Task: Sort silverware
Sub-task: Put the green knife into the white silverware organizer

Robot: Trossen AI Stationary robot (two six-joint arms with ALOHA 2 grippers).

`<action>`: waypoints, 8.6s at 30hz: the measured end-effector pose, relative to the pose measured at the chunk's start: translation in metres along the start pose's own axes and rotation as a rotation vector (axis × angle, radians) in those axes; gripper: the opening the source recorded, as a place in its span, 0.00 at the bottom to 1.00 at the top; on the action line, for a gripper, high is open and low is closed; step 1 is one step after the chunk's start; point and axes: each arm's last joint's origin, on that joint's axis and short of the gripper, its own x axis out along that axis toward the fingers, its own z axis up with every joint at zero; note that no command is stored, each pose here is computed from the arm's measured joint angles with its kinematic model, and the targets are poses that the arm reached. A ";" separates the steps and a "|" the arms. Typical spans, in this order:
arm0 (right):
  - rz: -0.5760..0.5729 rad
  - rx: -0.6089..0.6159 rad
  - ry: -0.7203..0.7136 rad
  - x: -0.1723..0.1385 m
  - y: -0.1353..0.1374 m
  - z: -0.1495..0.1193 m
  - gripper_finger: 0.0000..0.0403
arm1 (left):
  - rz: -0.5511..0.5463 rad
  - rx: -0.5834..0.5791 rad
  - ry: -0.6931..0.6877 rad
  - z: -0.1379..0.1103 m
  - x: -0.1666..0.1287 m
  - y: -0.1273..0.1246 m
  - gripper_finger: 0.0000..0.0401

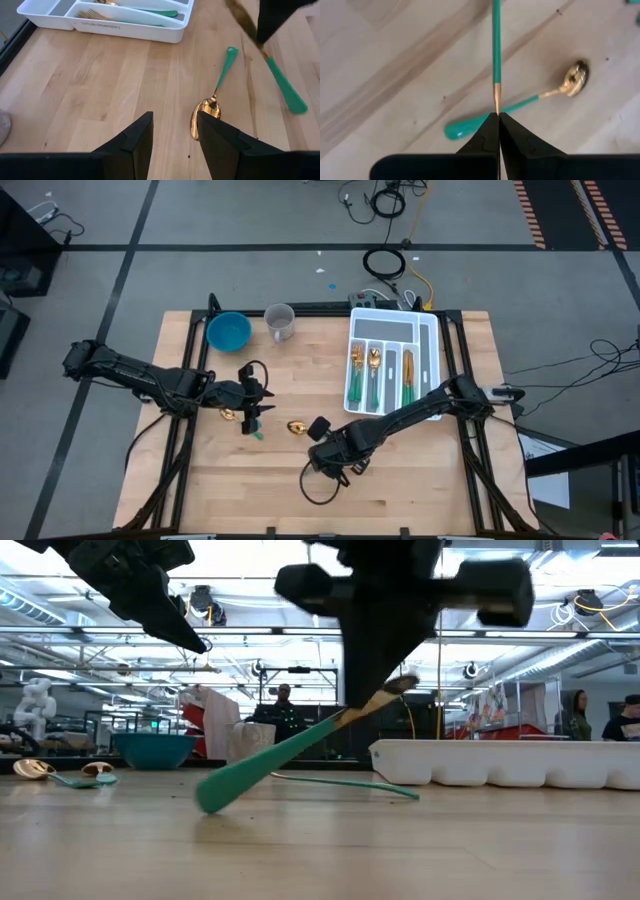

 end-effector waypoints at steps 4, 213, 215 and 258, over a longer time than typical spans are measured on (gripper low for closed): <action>-0.014 0.021 0.023 -0.021 0.002 -0.006 0.00 | 0.000 0.000 0.000 0.000 0.000 0.000 0.40; 0.365 -0.574 0.393 0.012 0.035 -0.272 0.00 | 0.231 0.010 -0.111 -0.006 0.013 0.016 0.40; 0.342 -0.581 0.388 0.012 0.033 -0.272 0.00 | 0.236 0.007 -0.110 -0.006 0.013 0.017 0.40; 0.332 -0.332 0.111 0.018 0.021 -0.281 0.00 | 0.238 0.000 -0.110 -0.006 0.014 0.018 0.40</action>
